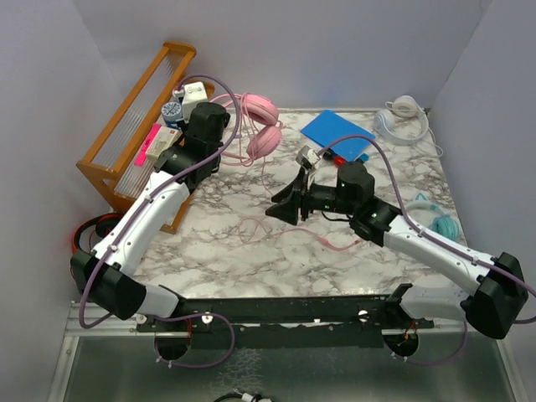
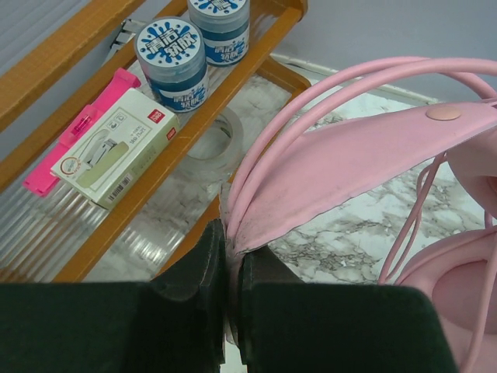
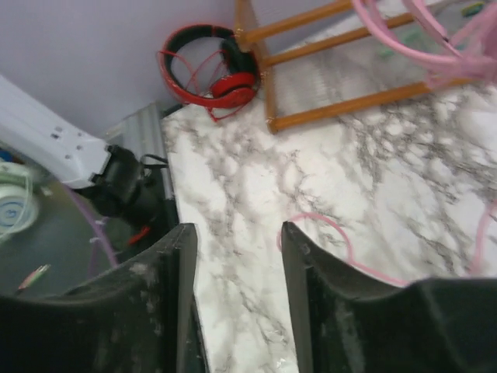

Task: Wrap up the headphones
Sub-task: Wrap the headphones cable around the headphones.

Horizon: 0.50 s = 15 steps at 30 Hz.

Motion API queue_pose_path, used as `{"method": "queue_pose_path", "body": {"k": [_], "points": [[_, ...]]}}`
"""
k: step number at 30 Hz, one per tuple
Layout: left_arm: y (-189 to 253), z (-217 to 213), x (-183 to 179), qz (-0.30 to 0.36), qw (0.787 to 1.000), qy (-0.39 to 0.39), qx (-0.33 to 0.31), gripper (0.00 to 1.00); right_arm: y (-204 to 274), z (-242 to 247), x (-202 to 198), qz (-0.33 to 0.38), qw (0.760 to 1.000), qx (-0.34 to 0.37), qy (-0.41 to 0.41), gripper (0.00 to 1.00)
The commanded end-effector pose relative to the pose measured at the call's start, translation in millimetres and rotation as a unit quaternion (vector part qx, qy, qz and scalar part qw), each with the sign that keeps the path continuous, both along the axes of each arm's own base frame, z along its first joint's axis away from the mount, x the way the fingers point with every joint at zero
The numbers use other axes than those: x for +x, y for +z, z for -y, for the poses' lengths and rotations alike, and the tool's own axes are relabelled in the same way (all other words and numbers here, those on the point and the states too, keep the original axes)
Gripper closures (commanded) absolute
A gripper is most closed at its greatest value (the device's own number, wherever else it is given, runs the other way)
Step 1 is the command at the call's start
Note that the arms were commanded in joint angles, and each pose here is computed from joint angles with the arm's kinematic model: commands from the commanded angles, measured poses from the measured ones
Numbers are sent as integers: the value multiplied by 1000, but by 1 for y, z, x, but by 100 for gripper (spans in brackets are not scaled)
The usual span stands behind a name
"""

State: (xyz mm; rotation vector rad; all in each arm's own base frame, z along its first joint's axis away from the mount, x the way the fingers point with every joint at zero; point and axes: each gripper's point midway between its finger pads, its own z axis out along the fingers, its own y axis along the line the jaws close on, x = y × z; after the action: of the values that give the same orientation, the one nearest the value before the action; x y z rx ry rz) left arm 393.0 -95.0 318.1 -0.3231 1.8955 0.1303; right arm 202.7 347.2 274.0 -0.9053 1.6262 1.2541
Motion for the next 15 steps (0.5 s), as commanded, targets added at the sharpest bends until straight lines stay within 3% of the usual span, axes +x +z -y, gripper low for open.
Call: {"method": "queue_pose_path", "body": {"k": [1, 6, 11, 15], "points": [[70, -2, -7, 99, 993, -4, -64, 100, -31, 23, 30, 37, 993, -37, -108, 40], [91, 5, -21, 106, 989, -32, -101, 100, -41, 34, 57, 81, 980, -24, -182, 19], [112, 10, -34, 119, 982, -57, -136, 100, -55, 36, 80, 80, 969, -15, -234, 0], [129, 13, -46, 134, 975, -80, -160, 100, -62, 28, 93, 79, 968, 2, -239, 0]]}}
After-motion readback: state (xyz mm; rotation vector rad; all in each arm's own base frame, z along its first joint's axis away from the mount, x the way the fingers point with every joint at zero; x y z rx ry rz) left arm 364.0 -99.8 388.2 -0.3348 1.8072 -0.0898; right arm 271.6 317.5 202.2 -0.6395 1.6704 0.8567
